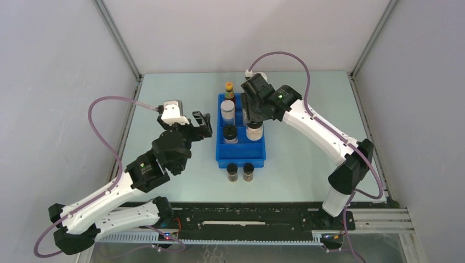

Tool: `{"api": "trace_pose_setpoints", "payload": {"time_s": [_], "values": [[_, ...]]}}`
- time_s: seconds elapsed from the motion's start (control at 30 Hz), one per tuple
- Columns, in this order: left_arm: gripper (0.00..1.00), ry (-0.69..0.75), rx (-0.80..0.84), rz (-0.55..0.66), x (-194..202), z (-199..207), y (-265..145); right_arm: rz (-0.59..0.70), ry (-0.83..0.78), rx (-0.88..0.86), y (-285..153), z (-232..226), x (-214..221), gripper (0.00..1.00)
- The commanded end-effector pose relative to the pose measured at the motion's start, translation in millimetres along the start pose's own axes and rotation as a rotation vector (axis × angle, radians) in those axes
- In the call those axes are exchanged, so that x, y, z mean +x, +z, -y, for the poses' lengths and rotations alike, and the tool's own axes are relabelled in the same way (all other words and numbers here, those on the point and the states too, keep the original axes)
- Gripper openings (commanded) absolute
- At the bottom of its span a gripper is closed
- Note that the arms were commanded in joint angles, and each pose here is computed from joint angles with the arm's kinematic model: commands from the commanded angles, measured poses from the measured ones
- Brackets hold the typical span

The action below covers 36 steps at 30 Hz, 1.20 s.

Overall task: Organize the condiment bottles
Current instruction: Place the bottle in the storage box.

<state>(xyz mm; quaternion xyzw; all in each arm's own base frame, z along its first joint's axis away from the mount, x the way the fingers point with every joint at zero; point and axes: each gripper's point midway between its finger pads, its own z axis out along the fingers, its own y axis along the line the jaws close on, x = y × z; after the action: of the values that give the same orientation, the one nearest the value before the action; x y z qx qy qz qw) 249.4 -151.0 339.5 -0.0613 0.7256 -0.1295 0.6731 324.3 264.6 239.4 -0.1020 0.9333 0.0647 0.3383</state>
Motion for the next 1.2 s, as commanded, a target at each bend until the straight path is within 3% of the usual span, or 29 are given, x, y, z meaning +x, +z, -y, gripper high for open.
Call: {"api": "trace_pose_setpoints", "payload": {"time_s": [0.0, 0.67, 1.17], "values": [[0.87, 0.001, -0.033, 0.006, 5.3, -9.3, 0.1, 0.077, 0.006, -0.046, -1.5, -9.3, -25.3, 0.00], [0.87, 0.003, -0.034, 0.003, 7.6, -9.4, 0.5, 0.049, -0.004, -0.040, 46.9, -9.3, -6.3, 0.00], [0.87, 0.007, -0.026, -0.006, 10.1, -6.4, 1.9, 0.087, -0.024, -0.032, 58.6, -8.2, -2.9, 0.00]]}}
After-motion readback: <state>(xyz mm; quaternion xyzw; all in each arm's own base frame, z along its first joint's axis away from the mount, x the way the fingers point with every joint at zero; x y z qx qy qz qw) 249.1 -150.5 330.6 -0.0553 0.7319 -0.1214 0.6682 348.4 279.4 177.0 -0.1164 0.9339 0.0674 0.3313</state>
